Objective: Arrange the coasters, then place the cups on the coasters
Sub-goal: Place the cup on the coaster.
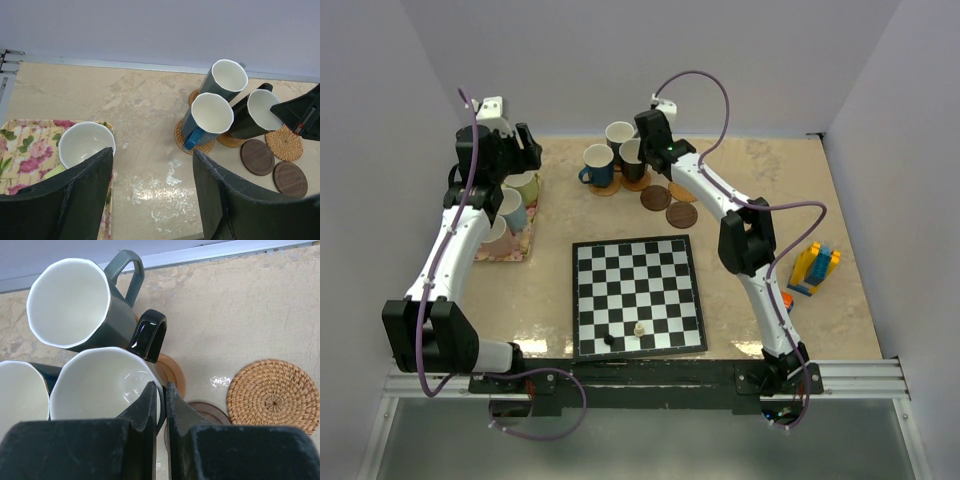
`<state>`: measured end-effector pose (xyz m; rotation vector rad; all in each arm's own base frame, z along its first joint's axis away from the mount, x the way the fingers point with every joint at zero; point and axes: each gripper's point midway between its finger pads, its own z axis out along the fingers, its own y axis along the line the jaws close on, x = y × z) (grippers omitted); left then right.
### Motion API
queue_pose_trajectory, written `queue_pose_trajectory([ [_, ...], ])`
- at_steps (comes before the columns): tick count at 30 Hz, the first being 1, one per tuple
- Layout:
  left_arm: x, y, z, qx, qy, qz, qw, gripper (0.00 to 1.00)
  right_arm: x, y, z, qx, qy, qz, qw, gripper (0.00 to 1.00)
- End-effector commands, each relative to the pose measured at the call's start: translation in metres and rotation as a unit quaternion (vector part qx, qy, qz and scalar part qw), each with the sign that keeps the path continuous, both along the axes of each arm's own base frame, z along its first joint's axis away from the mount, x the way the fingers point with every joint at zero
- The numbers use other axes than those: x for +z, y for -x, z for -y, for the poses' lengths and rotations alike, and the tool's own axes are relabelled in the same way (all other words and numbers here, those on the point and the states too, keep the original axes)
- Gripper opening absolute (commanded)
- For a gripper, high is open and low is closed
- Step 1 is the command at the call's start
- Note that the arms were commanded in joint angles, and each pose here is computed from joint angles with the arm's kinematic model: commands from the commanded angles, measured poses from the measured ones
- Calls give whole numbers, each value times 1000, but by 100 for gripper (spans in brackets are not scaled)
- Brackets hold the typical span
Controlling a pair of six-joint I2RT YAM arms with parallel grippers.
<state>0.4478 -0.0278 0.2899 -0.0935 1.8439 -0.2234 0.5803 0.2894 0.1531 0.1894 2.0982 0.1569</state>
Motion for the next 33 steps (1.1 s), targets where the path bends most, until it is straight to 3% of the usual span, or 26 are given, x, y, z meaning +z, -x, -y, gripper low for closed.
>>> queue_pose_trajectory([
  [1, 19, -6, 1, -1, 12, 32, 999, 69, 56, -21, -9, 2, -48, 74, 996, 0],
  [33, 16, -6, 5, -10, 22, 30, 999, 70, 59, -16, 1, -10, -33, 72, 997, 0],
])
